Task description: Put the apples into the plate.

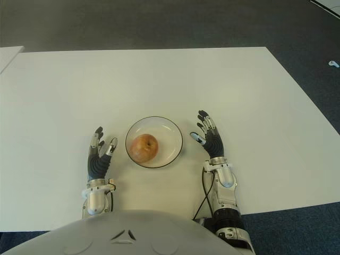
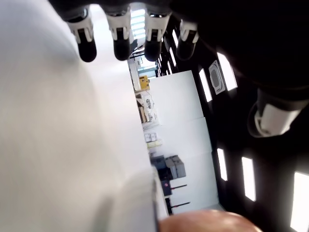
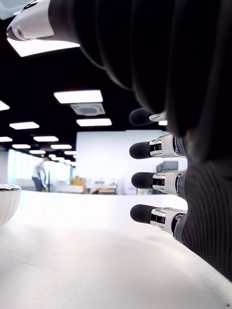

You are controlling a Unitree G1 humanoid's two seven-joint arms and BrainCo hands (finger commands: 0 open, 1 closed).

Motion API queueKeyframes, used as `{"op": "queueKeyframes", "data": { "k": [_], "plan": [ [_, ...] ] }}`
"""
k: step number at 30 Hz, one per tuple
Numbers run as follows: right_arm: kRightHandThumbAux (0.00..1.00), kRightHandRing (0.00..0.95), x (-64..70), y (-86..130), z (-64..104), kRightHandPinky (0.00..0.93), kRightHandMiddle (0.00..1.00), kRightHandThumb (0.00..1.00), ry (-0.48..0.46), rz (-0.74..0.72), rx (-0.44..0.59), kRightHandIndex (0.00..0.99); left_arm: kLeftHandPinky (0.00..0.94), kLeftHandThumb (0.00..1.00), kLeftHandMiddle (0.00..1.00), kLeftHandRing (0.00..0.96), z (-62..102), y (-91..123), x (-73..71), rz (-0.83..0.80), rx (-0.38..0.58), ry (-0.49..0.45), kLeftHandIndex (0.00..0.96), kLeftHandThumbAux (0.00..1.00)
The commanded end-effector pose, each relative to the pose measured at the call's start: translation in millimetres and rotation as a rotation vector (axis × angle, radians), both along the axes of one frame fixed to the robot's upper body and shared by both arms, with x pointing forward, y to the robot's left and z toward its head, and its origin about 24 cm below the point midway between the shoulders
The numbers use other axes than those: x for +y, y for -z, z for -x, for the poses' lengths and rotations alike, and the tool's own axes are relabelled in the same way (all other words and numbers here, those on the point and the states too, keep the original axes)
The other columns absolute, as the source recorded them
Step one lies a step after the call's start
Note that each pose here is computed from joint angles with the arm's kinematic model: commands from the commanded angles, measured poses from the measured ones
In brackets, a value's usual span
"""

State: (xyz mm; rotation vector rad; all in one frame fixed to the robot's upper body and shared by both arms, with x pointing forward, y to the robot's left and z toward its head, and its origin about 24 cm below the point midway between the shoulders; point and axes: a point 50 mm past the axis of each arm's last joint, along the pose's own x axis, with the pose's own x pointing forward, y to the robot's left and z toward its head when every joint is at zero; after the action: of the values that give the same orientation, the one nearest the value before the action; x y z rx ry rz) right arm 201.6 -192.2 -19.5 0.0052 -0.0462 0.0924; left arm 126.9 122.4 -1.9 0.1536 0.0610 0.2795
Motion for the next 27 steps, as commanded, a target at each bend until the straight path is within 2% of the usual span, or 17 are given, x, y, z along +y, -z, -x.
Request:
{"op": "queueKeyframes", "data": {
  "k": [1, 8, 12, 20, 27],
  "plan": [
    [0.584, 0.0, 2.5, 43, 38.4, 0.0, 0.0, 0.086, 0.048, -0.092, 0.25, 0.0, 0.002, 0.132, 0.043, 0.0, 9.7, -7, -14.9, 0.105, -0.015, 0.003, 0.125, 0.39],
    [0.591, 0.0, -2.5, 34, 40.3, 0.0, 0.0, 0.102, 0.043, -0.104, 0.226, 0.001, 0.002, 0.116, 0.044, 0.004, 14.0, 6, -18.7, 0.188, 0.035, 0.049, 0.068, 0.371],
    [0.586, 0.0, 2.8, 25, 43.7, 0.0, 0.0, 0.109, 0.032, -0.117, 0.201, 0.001, 0.0, 0.085, 0.023, 0.0, 16.7, 6, -20.4, 0.153, 0.049, 0.079, 0.024, 0.359],
    [0.585, 0.0, 2.1, 16, 48.8, 0.0, 0.0, 0.122, -0.024, -0.116, 0.233, 0.0, 0.0, 0.056, 0.001, 0.0, 26.8, -3, -22.0, 0.15, 0.104, 0.101, 0.001, 0.362],
    [0.548, 0.0, 10.1, 3, 48.1, 0.0, 0.0, 0.134, -0.04, -0.137, 0.22, 0.0, 0.0, 0.05, 0.0, 0.0, 31.9, -7, -21.3, 0.175, 0.132, 0.083, 0.0, 0.39]
  ]
}}
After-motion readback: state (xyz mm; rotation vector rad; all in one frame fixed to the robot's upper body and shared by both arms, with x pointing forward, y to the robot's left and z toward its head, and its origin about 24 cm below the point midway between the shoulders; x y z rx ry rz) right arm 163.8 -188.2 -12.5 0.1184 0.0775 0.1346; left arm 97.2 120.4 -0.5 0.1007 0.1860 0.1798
